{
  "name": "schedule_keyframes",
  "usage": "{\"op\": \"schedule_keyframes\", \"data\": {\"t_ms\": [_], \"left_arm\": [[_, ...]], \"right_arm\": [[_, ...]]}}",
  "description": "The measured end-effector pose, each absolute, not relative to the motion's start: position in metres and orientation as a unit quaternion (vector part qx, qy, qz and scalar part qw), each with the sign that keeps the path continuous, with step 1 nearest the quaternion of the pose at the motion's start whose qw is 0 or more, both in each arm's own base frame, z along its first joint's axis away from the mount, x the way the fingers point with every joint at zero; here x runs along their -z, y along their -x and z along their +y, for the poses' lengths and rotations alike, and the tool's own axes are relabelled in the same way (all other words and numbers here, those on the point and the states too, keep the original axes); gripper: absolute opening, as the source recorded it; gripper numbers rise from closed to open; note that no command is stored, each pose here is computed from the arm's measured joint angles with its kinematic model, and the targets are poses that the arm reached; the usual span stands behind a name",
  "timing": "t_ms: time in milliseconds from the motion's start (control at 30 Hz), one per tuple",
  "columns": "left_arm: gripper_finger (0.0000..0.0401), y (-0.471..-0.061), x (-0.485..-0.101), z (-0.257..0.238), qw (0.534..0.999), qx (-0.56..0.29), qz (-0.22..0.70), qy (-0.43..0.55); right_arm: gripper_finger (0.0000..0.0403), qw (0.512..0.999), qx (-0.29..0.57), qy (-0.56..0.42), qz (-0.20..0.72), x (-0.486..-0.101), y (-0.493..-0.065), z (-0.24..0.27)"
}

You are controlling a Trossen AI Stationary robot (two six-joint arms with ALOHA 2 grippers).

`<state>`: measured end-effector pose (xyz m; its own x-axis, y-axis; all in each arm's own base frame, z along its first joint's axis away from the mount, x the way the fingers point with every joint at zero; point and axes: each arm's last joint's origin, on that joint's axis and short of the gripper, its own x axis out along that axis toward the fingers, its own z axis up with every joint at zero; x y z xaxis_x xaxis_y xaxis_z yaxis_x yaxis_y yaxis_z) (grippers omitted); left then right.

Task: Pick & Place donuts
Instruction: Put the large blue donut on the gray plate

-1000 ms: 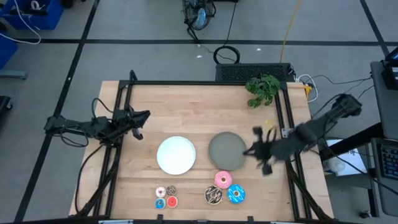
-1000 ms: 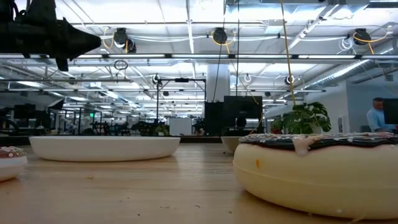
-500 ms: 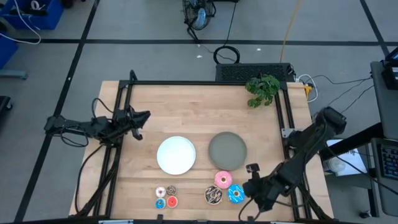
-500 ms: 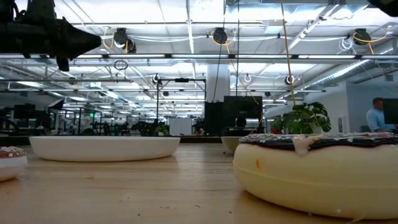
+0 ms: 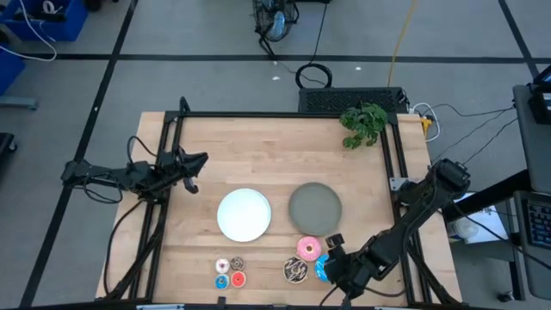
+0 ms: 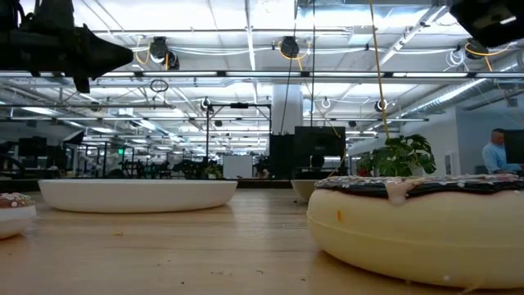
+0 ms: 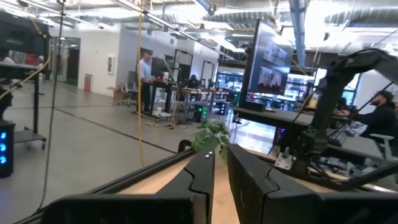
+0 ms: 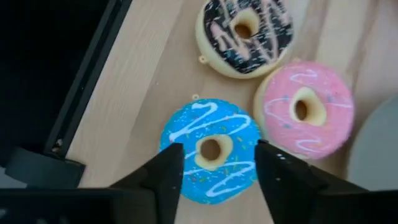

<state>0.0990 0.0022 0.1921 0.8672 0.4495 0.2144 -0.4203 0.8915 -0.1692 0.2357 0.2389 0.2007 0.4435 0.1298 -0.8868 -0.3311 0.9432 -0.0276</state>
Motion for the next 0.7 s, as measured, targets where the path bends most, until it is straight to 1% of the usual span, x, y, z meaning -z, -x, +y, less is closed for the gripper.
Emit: {"op": "schedule_keyframes", "data": {"t_ms": [100,233,700], "left_arm": [[0.0049,-0.099,-0.192,0.002,0.964,-0.229,-0.124,0.059],[0.0049,-0.099,-0.191,0.002,0.964,-0.229,-0.122,0.061],[0.0049,-0.099,-0.191,0.002,0.964,-0.229,-0.121,0.060]], "right_arm": [[0.0210,0.837,-0.138,0.107,0.518,-0.190,-0.237,0.243],[0.0219,0.824,-0.156,0.099,0.535,-0.178,-0.239,0.249],[0.0195,0.802,-0.146,0.113,0.569,-0.143,-0.244,0.256]]}}
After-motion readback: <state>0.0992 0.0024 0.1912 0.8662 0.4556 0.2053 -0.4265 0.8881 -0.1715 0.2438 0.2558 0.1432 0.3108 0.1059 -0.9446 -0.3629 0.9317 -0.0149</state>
